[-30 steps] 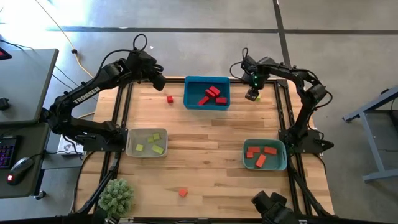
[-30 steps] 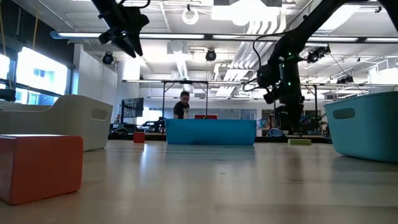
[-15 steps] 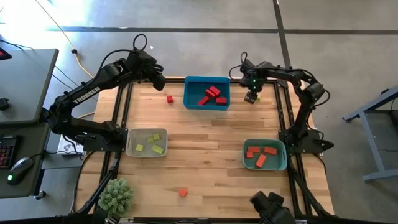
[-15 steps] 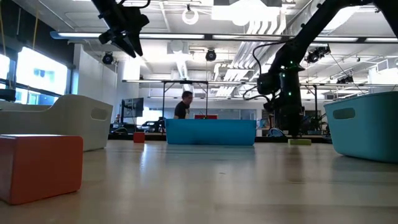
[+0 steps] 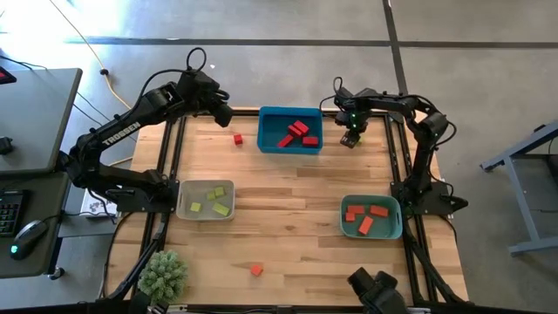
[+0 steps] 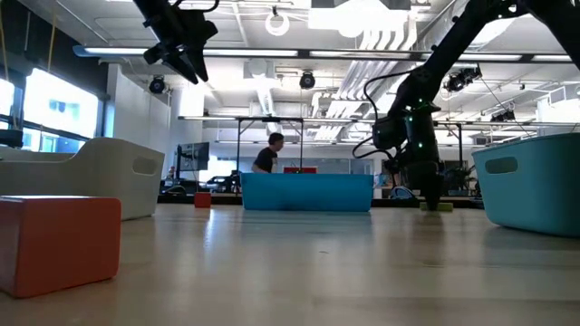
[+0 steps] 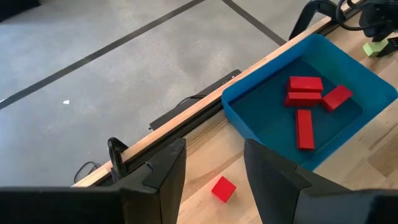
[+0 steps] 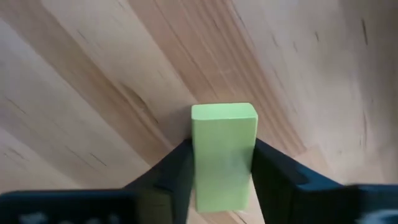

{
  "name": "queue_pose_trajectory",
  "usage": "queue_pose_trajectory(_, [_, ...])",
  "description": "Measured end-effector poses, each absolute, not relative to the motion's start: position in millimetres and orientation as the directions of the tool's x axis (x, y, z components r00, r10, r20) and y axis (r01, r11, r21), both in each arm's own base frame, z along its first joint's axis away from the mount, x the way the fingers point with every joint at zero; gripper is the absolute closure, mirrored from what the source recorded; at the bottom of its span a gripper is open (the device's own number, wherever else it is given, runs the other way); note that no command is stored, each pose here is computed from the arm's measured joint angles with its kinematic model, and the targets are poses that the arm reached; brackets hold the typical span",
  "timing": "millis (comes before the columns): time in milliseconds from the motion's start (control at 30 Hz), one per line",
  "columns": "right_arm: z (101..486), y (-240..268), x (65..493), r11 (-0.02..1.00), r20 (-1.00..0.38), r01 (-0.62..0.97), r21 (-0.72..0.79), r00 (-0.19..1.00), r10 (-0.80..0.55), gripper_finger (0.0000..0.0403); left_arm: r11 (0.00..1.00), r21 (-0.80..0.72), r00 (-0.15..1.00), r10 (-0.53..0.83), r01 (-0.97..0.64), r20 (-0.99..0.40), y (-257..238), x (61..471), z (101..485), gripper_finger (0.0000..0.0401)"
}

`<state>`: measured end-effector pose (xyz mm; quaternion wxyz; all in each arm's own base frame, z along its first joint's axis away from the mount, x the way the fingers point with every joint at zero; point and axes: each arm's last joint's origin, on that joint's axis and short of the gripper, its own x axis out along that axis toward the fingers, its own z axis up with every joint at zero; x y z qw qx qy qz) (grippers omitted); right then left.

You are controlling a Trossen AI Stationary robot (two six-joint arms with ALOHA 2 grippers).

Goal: Sort & place blocks by color
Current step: Put the green block into the white bin

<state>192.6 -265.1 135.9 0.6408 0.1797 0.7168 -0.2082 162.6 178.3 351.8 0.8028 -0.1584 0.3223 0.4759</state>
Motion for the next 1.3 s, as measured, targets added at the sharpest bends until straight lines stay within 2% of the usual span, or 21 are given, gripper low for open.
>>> queue_pose_trajectory(100, [135, -265, 192, 0.834, -0.993, 0.547, -0.075, -0.118, -0.012, 0.0311, 0.497, 0.052, 0.339, 0.662, -0.866, -0.668, 178, 163, 352, 0.0249])
queue_pose_trajectory(333, [142, -266, 196, 0.810, -0.992, 0.583, -0.055, -0.125, 0.022, 0.0311, 0.497, 0.052, 0.339, 0.662, -0.866, -0.668, 178, 163, 352, 0.0249])
queue_pose_trajectory(500, [162, -266, 211, 0.786, -0.995, 0.618, 0.024, -0.058, 0.076, 0.0311, 0.497, 0.052, 0.340, 0.662, -0.866, -0.668, 178, 163, 352, 0.0249])
queue_pose_trajectory(600, [174, -260, 218, 0.778, -0.992, 0.628, 0.019, -0.088, 0.095, 0.0311, 0.496, 0.047, 0.341, 0.661, -0.867, -0.669, 178, 163, 352, 0.0249])
queue_pose_trajectory(900, [230, -237, 239, 0.762, -0.995, 0.644, -0.070, -0.095, -0.011, 0.0311, 0.485, 0.027, 0.345, 0.658, -0.874, -0.669, 178, 163, 352, 0.0243])
queue_pose_trajectory(1067, [271, -221, 249, 0.715, -0.994, 0.695, -0.075, 0.005, -0.109, 0.0311, 0.515, -0.002, 0.381, 0.631, -0.857, -0.675, 177, 164, 352, 0.0219])
queue_pose_trajectory(1300, [325, -190, 269, 0.649, -0.927, 0.761, -0.007, 0.237, -0.289, 0.0311, 0.512, -0.013, 0.386, 0.630, -0.859, -0.675, 177, 164, 352, 0.0204])
